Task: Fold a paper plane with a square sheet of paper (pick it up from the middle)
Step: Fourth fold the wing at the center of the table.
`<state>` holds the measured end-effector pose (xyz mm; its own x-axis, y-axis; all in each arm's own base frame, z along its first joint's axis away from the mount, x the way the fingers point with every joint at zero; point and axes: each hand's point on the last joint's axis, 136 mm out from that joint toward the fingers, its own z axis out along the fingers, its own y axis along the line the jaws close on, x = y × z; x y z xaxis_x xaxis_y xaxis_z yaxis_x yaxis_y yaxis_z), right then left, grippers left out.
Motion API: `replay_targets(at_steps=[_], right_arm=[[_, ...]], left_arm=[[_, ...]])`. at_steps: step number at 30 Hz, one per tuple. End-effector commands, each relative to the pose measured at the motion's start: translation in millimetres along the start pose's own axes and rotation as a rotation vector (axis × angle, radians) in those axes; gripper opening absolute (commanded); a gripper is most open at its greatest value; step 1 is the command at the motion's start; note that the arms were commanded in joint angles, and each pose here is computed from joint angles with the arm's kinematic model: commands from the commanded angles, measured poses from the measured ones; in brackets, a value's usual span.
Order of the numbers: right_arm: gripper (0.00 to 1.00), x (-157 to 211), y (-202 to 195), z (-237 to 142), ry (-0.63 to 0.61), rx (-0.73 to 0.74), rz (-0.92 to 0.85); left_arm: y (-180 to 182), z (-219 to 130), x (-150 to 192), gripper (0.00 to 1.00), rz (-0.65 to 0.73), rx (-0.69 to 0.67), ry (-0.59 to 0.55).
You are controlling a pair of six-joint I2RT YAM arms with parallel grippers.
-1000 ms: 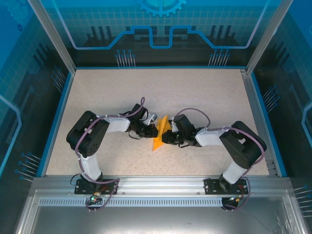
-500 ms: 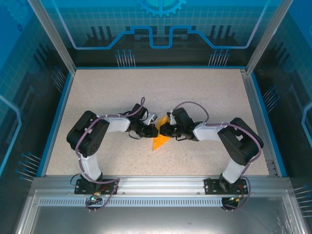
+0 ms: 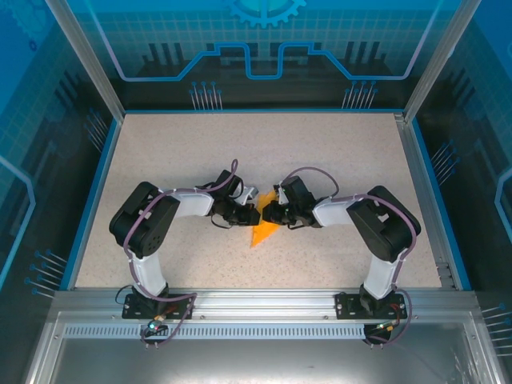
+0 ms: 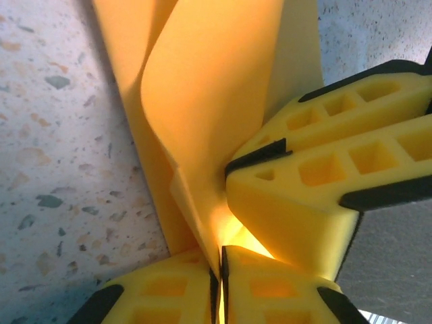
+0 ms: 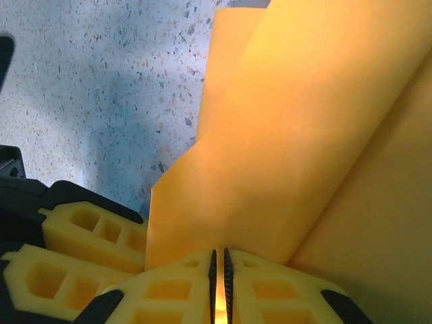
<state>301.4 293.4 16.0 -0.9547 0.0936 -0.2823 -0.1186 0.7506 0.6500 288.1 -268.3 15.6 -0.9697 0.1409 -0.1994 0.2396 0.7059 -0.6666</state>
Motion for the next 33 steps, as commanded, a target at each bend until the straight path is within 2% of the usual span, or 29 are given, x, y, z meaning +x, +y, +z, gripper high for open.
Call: replay_targets(at_steps=[1, 5, 13, 18, 21, 29, 33], right_arm=[[0.14, 1, -14, 7, 0.019, 0.031, 0.006], [0.14, 5, -19, 9, 0.036, 0.048, 0.012], [0.14, 13, -26, 11, 0.057, 0.054, 0.020], [0.14, 14, -24, 10, 0.052, 0.041, 0.027], [0.14, 13, -22, 9, 0.049, 0.034, 0.026], [0.14, 13, -19, 6, 0.040, 0.022, 0.026], [0.14, 13, -18, 3, 0.035, 0.019, 0.024]], left_arm=[[-11, -7, -5, 0.16, 0.038, 0.028, -0.013], [-24, -19, -11, 0.19, 0.053, 0.040, -0.040], [-54, -52, -23, 0.35, 0.089, 0.064, -0.114], [-26, -54, -8, 0.40, 0.017, -0.094, -0.064], [-16, -53, 1, 0.42, -0.021, -0.140, -0.075], [-16, -29, 19, 0.44, -0.067, -0.120, -0.042], [-9, -22, 25, 0.39, -0.073, -0.139, -0.027]])
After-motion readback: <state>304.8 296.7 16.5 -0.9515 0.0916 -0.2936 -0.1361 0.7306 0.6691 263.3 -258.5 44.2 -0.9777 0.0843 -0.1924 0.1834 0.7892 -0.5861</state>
